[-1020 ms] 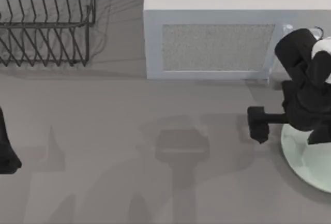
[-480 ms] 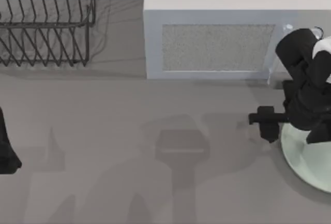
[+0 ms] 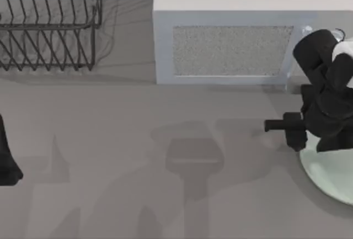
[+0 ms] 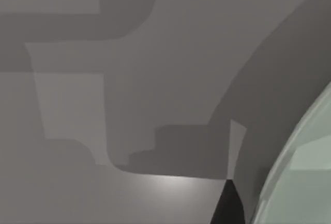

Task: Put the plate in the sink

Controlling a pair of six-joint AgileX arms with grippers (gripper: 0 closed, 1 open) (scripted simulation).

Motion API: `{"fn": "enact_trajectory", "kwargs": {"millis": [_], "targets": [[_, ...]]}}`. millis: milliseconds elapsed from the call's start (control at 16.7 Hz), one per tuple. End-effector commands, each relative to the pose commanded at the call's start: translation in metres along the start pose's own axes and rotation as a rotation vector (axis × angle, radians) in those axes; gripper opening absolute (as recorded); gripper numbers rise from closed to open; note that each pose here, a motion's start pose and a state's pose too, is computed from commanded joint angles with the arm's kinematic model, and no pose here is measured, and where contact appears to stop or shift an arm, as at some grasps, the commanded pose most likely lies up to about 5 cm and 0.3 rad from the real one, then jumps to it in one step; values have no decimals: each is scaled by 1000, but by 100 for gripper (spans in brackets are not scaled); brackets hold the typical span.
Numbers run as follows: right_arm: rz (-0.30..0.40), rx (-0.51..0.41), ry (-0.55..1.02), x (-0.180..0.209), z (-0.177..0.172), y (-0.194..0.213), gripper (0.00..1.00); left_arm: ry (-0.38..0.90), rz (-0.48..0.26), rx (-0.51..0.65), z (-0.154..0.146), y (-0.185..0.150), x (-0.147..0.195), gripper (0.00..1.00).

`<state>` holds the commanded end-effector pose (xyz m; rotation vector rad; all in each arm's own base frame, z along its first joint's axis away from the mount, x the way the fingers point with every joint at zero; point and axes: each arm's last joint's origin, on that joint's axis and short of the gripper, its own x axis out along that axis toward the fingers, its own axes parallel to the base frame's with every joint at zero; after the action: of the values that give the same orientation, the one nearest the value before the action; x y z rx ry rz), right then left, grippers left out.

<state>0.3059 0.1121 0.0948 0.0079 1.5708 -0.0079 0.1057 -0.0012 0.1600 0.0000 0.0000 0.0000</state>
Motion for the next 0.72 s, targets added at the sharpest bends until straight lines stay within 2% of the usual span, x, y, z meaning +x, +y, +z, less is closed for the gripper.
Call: {"fn": "enact_trajectory", "kwargs": {"millis": [360,420,720], "targets": [[0,0,0,0,0,0,0,0,0,0,0,0,0,100],[30,10,-91,-26,7,-1,0,0,0,0,0,0,0,100],[5,-56,-59,-40,7,14,0,0,0,0,0,0,0,100]]}}
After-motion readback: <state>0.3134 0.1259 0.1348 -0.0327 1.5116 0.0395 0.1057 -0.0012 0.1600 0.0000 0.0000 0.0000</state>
